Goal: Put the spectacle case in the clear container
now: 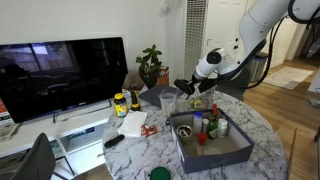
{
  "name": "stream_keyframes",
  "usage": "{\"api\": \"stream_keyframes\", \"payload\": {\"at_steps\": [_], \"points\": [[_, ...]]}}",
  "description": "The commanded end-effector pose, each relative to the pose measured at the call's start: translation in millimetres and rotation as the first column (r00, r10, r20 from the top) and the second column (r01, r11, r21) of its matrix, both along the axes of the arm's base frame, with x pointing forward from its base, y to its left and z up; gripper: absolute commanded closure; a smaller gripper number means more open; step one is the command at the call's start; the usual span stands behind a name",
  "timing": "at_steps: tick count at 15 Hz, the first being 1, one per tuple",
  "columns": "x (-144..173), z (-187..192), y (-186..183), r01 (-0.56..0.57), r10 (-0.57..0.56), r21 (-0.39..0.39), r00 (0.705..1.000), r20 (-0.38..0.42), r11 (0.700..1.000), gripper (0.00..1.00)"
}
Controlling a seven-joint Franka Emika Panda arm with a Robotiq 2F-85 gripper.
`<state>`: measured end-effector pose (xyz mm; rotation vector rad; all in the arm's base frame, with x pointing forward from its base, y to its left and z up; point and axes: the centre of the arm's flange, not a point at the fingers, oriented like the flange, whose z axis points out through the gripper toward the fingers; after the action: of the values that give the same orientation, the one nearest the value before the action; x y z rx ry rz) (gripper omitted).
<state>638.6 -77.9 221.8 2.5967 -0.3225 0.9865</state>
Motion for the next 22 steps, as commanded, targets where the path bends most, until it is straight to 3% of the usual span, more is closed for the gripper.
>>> {"api": "stream_keyframes", "payload": {"at_steps": [1,4,5,6,8,15,17,19,22], "points": [[1.3,-27.1,9.2,0.014,-0.014,0.015,1.000,0.026,1.000,0.99],[9.4,-30.8,16.5,0.032,-0.034,0.034,0.998,0.048,0.999,0.95],[9.8,-31.7,17.4,0.032,-0.033,0.025,0.998,0.052,0.999,0.69],[10.5,-32.4,16.6,0.036,-0.038,0.027,0.998,0.055,0.999,0.68],[10.5,-30.9,14.0,0.046,-0.048,0.033,0.997,0.060,0.998,0.55],[8.2,-5.6,5.3,0.053,-0.058,0.061,0.994,0.087,0.997,0.02],[1.1,21.4,4.4,0.007,-0.013,0.089,0.998,0.065,0.996,0.00],[-18.9,54.8,7.6,-0.109,0.105,0.153,0.994,0.031,0.982,0.00],[-66.8,96.3,7.0,-0.293,0.293,0.182,0.956,0.027,0.939,0.00]]}}
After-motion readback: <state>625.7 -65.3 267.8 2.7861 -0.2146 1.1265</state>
